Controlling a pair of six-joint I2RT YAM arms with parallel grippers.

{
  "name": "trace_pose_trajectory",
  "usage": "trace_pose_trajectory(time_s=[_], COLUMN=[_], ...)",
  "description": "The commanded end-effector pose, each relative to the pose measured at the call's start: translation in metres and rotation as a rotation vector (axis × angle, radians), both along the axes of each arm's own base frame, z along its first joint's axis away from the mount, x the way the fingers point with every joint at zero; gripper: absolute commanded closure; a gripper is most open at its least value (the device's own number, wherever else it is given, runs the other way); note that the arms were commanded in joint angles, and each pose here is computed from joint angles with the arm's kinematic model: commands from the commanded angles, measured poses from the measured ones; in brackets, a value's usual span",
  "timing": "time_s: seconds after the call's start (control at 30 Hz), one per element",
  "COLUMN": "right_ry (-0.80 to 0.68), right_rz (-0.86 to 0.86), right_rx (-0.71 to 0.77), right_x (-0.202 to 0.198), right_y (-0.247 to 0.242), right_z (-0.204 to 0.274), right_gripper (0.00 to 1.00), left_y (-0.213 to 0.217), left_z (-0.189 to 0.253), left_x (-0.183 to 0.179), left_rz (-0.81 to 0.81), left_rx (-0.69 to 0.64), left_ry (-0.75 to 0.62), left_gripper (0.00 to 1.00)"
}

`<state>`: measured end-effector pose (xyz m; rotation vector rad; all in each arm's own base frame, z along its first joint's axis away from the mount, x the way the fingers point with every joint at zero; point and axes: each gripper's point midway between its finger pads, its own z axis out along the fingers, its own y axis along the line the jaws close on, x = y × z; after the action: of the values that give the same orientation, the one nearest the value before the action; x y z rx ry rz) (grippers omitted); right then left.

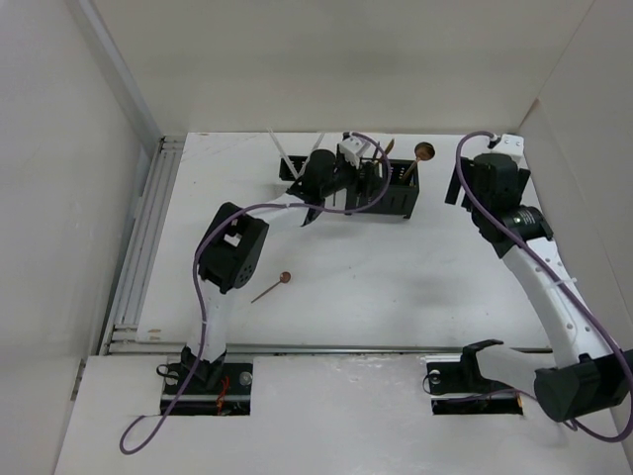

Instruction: Sort the eating utensils into containers

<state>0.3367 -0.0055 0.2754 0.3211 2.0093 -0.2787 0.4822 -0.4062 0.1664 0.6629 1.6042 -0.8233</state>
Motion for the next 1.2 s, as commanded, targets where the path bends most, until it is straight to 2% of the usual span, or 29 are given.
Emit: trace_pose_trajectory(time_s=[0.0,0.2,0.27,0.3,0.33,0.37,0.4,0.47,0.5,0.53,0.57,0.6,0.63,0.73,0.8,0.87,1.0,1.17], right_ry=[-0.058,-0.116,-0.117,-0.134,-0.139,-0.142,-0.134,-0.14,-0.132,-0.132,-0.133,-0.125,-0.127,-0.143,-0.149,-0.152,-0.138,-0.17], right_rz=[0.014,0.061,0.09,0.1,0.11,0.107,0.129,0.126,0.137,0.149,0.145,0.154,0.169,0.178,0.181,0.169,0.164,0.125], right_rx=[0.004,0.031,0.046,0.054,0.059,0.067,0.073,0.105,0.112,0.121,0.129,0.141,0.143,0.169,0.194,0.195,0.2,0.223], right_x=[-0.004,-0.013,-0.015,-0.014,-0.017,-0.016,-0.019,-0.022,-0.022,-0.024,-0.026,-0.027,-0.029,-0.033,-0.036,-0.039,-0.053,-0.066], right_y=[-0.002,0.003,0.008,0.01,0.011,0.012,0.017,0.021,0.026,0.031,0.03,0.036,0.04,0.047,0.052,0.051,0.052,0.044], right_z=[0.015,0.014,0.007,0.008,0.008,0.006,0.001,-0.003,-0.007,-0.011,-0.013,-0.018,-0.022,-0.023,-0.024,-0.023,-0.024,-0.017], right_gripper=[0.03,0.03,0.03,0.03,0.03,0.03,0.03,0.03,0.03,0.03,0.03,0.03,0.03,0.03,0.03,0.03,0.03,0.03], left_y=[0.013,0.055,0.068,0.072,0.087,0.096,0.115,0.157,0.178,0.198,0.22,0.241,0.26,0.29,0.294,0.305,0.305,0.293], left_z=[0.065,0.138,0.147,0.14,0.13,0.117,0.078,0.043,0.005,-0.013,-0.027,-0.039,-0.061,-0.087,-0.094,-0.109,-0.128,-0.137], left_x=[-0.001,0.014,-0.006,-0.017,-0.04,-0.054,-0.071,-0.114,-0.14,-0.157,-0.184,-0.193,-0.213,-0.241,-0.238,-0.243,-0.252,-0.241], left_rz=[0.032,0.13,0.101,0.067,0.009,-0.028,-0.063,-0.141,-0.188,-0.223,-0.263,-0.252,-0.278,-0.261,-0.227,-0.188,-0.185,-0.137], left_rx=[0.0,0.094,0.175,0.228,0.352,0.421,0.519,0.708,0.804,0.883,0.965,1.038,1.085,1.145,1.152,1.185,1.183,1.119], left_ry=[-0.08,-0.164,-0.154,-0.146,-0.146,-0.132,-0.065,0.007,0.089,0.136,0.208,0.245,0.32,0.392,0.358,0.388,0.435,0.432], left_gripper=[0.34,0.32,0.32,0.31,0.31,0.31,0.3,0.28,0.26,0.13,0.09,0.09,0.0,0.0,0.0,0.02,0.11,0.12])
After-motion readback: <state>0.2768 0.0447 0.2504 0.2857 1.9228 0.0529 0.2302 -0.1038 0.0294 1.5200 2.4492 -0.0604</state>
